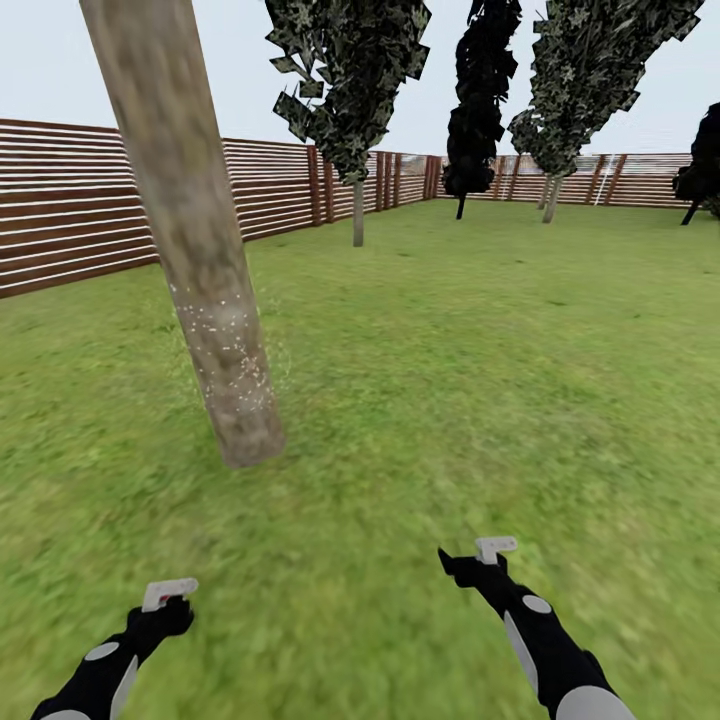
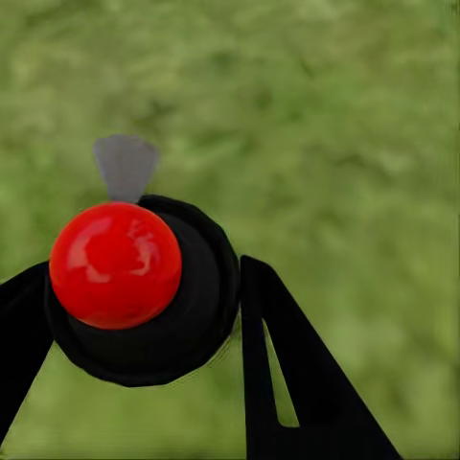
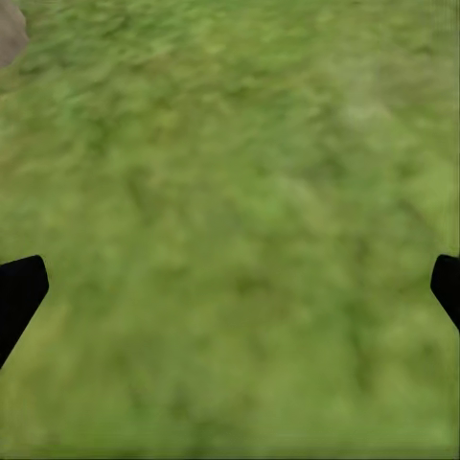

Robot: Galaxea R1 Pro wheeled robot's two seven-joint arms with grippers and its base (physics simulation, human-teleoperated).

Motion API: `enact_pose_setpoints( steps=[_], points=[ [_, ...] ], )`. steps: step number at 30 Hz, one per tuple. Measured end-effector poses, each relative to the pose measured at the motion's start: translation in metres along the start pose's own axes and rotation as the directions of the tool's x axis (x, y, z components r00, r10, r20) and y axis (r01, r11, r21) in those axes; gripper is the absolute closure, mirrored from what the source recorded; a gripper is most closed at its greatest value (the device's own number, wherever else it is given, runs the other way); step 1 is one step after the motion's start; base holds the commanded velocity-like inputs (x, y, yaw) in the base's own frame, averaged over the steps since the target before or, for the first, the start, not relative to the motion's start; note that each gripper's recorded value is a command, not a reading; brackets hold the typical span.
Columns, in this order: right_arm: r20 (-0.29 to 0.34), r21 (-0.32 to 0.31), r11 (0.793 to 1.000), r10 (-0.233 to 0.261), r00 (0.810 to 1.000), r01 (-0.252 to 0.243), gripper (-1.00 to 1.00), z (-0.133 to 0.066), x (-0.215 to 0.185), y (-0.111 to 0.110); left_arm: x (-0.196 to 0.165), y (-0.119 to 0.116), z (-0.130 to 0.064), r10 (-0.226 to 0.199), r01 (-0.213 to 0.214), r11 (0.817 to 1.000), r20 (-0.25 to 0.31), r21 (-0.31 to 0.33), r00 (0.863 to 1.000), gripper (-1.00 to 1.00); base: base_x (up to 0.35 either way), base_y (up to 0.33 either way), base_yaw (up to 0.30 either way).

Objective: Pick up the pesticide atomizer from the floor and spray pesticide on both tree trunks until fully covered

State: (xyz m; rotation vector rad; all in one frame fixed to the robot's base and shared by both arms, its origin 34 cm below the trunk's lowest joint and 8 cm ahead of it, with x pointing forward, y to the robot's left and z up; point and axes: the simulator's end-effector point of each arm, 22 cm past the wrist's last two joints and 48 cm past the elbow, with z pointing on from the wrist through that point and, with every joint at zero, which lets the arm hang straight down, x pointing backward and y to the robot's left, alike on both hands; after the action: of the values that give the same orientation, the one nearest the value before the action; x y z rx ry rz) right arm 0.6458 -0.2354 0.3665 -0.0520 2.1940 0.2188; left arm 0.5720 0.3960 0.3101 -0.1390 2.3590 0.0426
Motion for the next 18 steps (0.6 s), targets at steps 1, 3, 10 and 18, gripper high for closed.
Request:
enact_pose_setpoints(
  steps=[1,3,10,18],
  points=[
    [-0.006,-0.001,1.000,0.002,1.000,-0.002,-1.00,-0.001,0.001,0.001,-0.003,0.002,-0.001,-0.002,0.002,1.000,0.002,-0.004,1.000,1.00,0.000,0.000,-0.001],
    [0.027,-0.009,1.000,-0.009,1.000,0.009,-1.00,-0.003,0.001,0.005,0.000,0.017,-0.007,0.001,-0.002,0.999,-0.009,-0.053,1.000,1.00,0.000,0.000,0.000],
    [-0.008,-0.030,1.000,0.004,1.000,-0.004,-1.00,-0.012,0.023,0.019,0.039,0.031,-0.029,-0.007,-0.004,0.992,-0.084,-0.125,0.996,1.00,0.000,0.000,0.000],
    [0.046,-0.055,0.998,0.001,0.999,0.002,-1.00,-0.026,0.025,0.037,0.060,0.041,-0.051,-0.077,0.057,0.984,-0.117,-0.167,0.990,1.00,0.000,0.000,0.000]
  ],
)
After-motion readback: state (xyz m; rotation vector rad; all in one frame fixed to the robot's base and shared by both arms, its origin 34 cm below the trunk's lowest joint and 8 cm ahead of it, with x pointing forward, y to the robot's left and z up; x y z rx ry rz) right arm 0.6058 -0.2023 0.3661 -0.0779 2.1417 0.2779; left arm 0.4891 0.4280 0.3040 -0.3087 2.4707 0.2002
